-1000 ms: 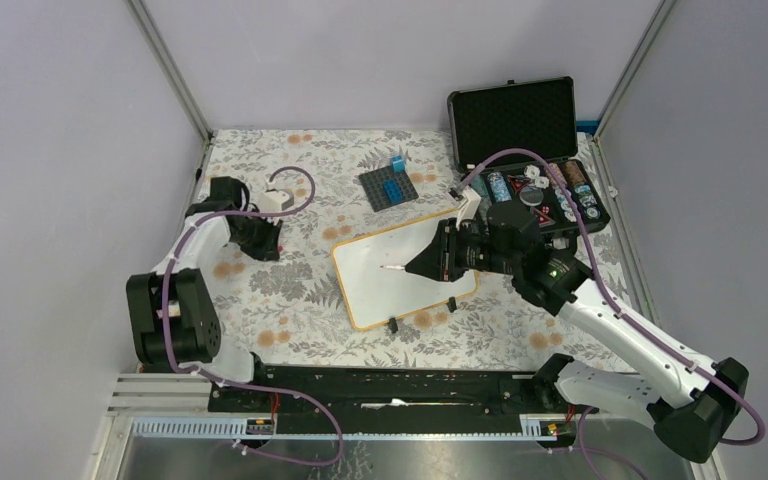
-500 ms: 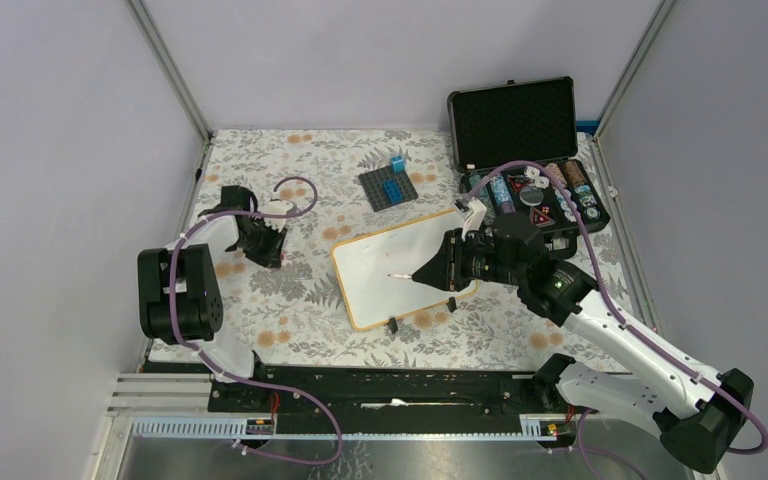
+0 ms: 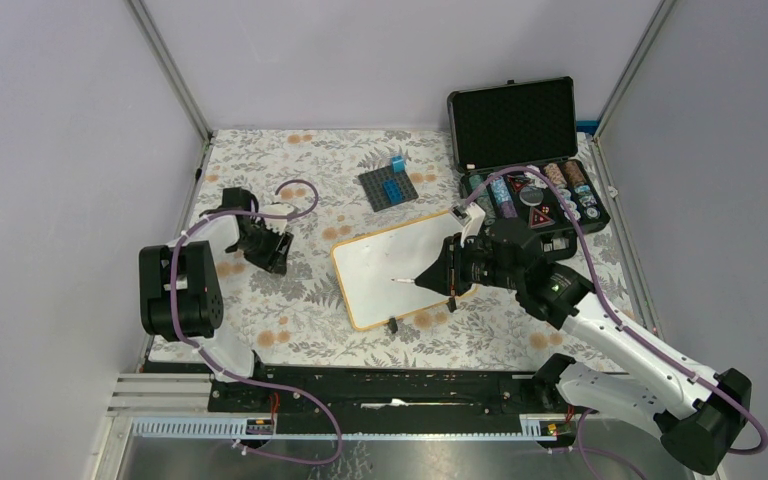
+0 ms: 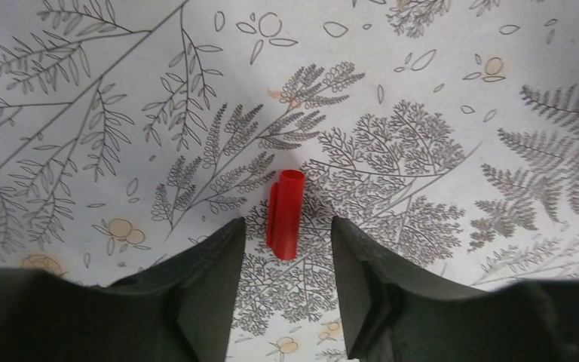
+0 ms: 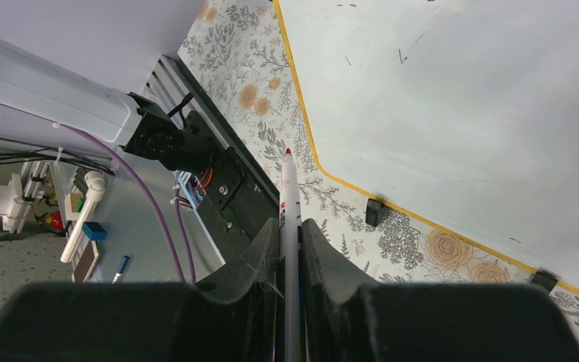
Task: Write a sentence on the whiteboard
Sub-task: Place the pen cap at the center of the board.
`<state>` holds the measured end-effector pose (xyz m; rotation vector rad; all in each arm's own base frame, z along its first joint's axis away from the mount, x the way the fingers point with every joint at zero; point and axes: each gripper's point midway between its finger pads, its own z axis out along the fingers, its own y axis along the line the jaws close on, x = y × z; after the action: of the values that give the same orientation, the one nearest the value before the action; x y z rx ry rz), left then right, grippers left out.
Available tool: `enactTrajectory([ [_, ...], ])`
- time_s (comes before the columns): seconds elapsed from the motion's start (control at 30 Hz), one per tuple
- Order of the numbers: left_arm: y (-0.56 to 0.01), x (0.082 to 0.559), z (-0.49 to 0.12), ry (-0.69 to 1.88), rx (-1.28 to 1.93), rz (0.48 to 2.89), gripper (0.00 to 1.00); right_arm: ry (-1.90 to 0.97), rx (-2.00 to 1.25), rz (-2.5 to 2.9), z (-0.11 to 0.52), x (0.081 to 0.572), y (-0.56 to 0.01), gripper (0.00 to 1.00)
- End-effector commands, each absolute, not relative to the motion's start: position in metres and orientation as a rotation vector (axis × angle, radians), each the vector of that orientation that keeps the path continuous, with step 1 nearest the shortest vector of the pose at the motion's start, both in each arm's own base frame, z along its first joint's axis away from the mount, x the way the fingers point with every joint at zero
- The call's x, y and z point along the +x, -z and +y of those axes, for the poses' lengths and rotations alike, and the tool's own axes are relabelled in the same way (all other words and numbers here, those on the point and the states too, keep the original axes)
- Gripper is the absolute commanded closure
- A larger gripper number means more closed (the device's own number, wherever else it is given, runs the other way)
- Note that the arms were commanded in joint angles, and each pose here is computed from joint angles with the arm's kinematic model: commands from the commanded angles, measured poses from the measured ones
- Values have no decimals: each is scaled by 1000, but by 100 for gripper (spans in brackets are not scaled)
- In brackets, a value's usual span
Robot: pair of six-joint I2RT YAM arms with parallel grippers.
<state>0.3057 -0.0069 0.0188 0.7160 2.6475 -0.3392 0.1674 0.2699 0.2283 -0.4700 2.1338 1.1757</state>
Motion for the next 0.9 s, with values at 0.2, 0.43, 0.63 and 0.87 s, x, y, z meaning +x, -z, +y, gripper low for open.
enactTrajectory([
  [0.2,-128,313,-47,566,726,2400,17,-1119,-584,1988,271,176,-243,100],
  [0.43,-202,296,-85,802,731,2198,1,-1060,-672,1924,278,176,-244,100],
  [0.63,-242,305,-95,890,495,2111,1,-970,-726,1878,285,175,-240,100],
  [0.87,-288,289,-103,812,531,1869,1,-839,-775,1826,291,167,-234,100],
])
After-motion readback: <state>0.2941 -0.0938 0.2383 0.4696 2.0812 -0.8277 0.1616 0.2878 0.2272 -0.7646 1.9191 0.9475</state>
